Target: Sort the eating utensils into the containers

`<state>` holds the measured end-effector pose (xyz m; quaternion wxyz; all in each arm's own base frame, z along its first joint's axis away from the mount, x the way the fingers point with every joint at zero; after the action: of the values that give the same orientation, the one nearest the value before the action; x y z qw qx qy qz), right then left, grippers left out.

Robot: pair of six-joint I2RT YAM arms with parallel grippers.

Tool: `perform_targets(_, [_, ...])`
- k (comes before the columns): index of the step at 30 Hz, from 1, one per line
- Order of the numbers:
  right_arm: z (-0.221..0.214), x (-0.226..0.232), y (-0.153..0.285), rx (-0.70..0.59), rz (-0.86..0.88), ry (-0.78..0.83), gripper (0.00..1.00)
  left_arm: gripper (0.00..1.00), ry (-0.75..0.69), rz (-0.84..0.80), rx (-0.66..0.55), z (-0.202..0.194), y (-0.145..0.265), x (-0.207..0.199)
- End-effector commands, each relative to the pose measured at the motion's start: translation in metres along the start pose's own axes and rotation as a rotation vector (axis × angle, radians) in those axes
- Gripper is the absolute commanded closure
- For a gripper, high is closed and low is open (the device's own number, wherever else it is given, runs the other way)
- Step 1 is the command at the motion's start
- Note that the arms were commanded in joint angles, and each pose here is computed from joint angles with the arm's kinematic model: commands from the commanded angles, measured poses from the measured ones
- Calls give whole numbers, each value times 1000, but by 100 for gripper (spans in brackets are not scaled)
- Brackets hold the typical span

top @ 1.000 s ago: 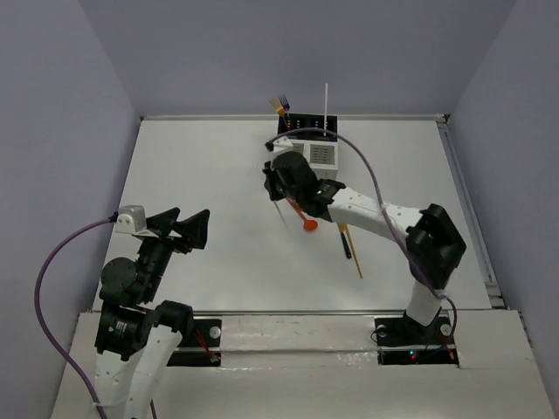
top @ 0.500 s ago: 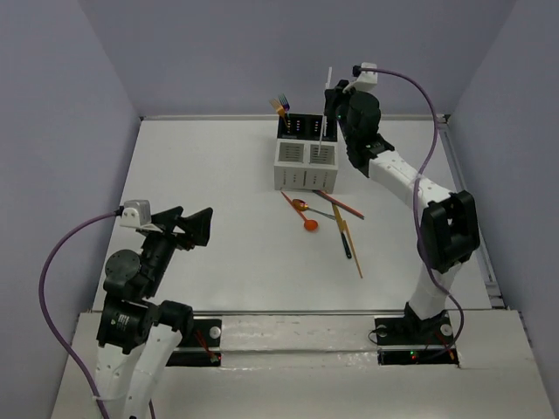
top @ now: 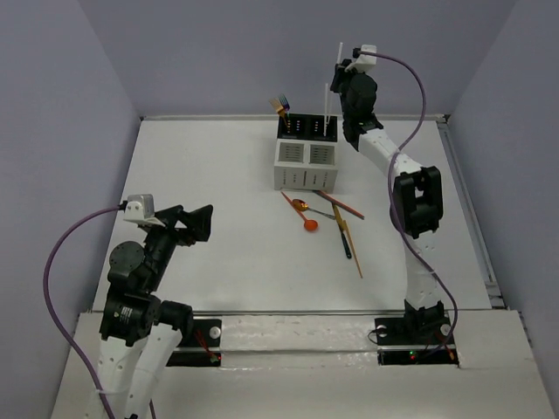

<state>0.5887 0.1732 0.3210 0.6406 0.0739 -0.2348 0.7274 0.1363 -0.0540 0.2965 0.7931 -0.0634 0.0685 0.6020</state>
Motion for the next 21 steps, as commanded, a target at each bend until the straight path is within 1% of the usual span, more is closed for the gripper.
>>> perform_targets(1, [18,11,-11,-133,62,31,93,1,-21,-22,-30,8,-5,-2])
perform_targets(8, [-2,6,-16,-127,75,26,93,1,-21,-4,-27,8,-7,1])
perform_targets(14, [-28,-2,-2,-61,96,8,93,1,-23,-6,-37,9,-5,1])
perform_targets(17, [-40,-9,7,-30,90,15,91,1,-24,-11,-36,9,-5,0])
perform_targets(18, [-32,-7,8,-55,96,17,88,1,-22,-2,-38,9,-5,1])
perform_targets(19, [-33,-3,12,-54,102,19,84,1,-21,-4,-41,10,-5,1])
perform_targets(20, [-29,-1,15,-54,107,22,75,1,-21,-4,-41,10,-4,1])
perform_targets(21, [-26,0,17,-51,112,22,70,1,-21,-6,-45,10,-4,1])
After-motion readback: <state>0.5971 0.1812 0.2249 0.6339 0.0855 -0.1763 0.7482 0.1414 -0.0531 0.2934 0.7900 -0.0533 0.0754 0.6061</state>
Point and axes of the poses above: each gripper's point midway between its finger pads, its own y axis back along the fingers, its own x axis along the line the jaws close on, z = x × y, the point moved 8 cm from there along y, back along the fingers, and after that the axes turned 14 degrees about -y, right-handed, at the moved point
